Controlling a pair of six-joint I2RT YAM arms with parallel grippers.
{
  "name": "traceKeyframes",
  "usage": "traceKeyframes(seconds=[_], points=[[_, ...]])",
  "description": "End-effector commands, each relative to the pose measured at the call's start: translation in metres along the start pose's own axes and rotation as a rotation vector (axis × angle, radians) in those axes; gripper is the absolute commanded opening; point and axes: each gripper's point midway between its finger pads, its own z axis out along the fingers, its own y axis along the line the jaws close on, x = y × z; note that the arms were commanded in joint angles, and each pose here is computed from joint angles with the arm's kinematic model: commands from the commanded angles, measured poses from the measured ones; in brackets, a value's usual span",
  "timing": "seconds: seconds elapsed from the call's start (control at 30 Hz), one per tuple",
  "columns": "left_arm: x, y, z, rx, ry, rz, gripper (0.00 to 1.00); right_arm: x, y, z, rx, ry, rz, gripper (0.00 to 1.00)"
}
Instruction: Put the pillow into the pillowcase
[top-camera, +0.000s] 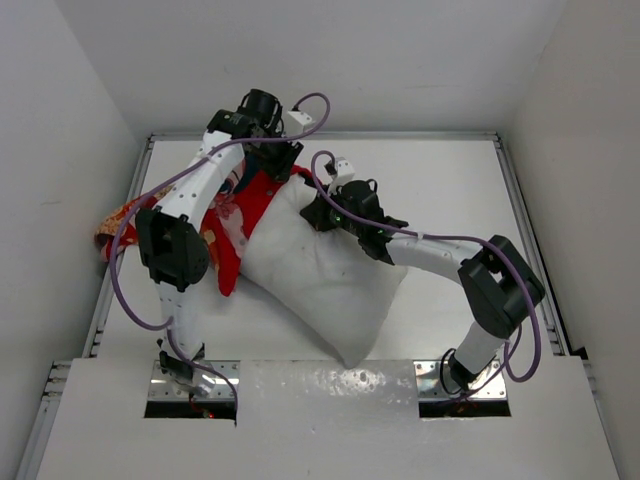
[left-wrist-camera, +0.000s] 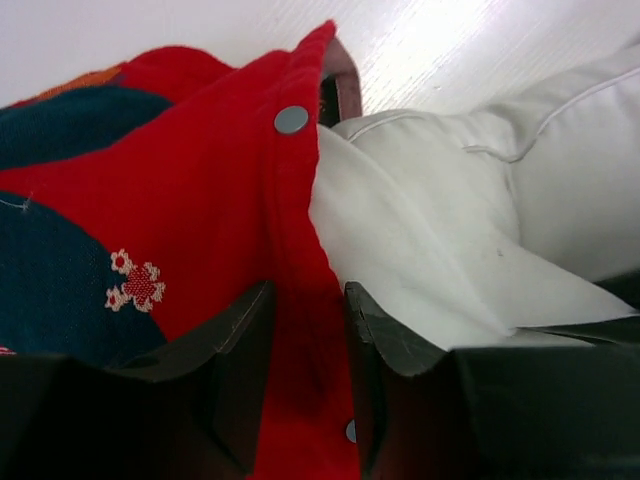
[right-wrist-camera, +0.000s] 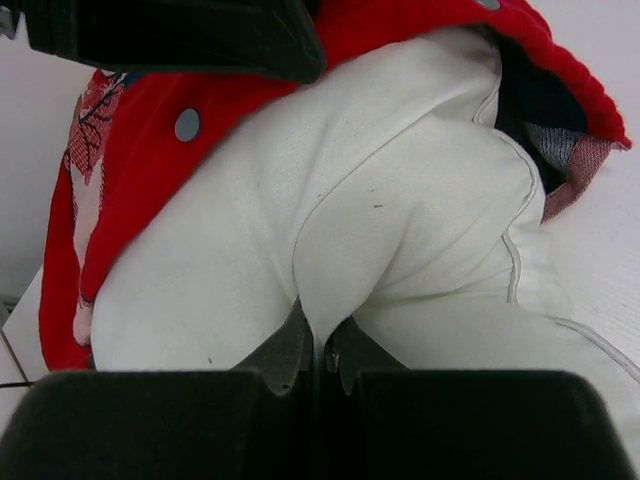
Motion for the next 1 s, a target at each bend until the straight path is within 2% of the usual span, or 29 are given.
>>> traceKeyframes(seconds=[0.0, 0.17, 0.27, 0.37, 0.43, 0.47, 0.5, 0.53, 0.57, 0.73, 0.83, 0.97], points=[[0.012, 0.003, 0.007, -0.030, 0.063, -0.007, 0.33, -0.015, 0.013, -0.010, -0.045, -0.038, -0.017, 0.00], [0.016, -0.003, 0.011, 0.013, 0.075, -0.001, 0.37, -0.016, 0.012, -0.010, -0.044, -0.043, -0.023, 0.00], [0.013, -0.015, 0.010, 0.076, 0.059, 0.007, 0.46, -0.015, 0.009, -0.012, -0.033, -0.038, -0.034, 0.00], [0.014, -0.019, 0.012, 0.106, 0.057, 0.014, 0.47, -0.013, 0.006, -0.013, -0.022, -0.033, -0.044, 0.00], [0.020, -0.016, 0.018, 0.093, 0.075, 0.013, 0.42, -0.013, 0.004, -0.015, -0.013, -0.037, -0.048, 0.00], [0.022, -0.013, 0.020, 0.081, 0.082, 0.013, 0.24, -0.014, 0.004, -0.016, -0.011, -0.040, -0.051, 0.00], [0.021, -0.010, 0.021, 0.064, 0.081, 0.013, 0.13, -0.014, 0.004, -0.016, -0.008, -0.041, -0.053, 0.00], [0.019, -0.005, 0.020, 0.038, 0.079, 0.007, 0.04, -0.014, 0.002, -0.017, -0.002, -0.042, -0.052, 0.00], [0.014, -0.003, 0.015, 0.024, 0.059, 0.009, 0.00, -0.013, 0.000, -0.017, 0.007, -0.041, -0.058, 0.00], [-0.048, -0.008, -0.033, 0.015, -0.167, 0.024, 0.00, -0.003, -0.004, -0.019, 0.016, -0.025, -0.049, 0.00], [-0.084, -0.035, -0.066, 0.140, -0.320, 0.087, 0.00, -0.001, -0.002, -0.019, -0.001, -0.031, -0.041, 0.00], [-0.095, -0.051, -0.079, 0.212, -0.380, 0.128, 0.00, -0.004, 0.002, -0.019, -0.013, -0.040, -0.032, 0.00]])
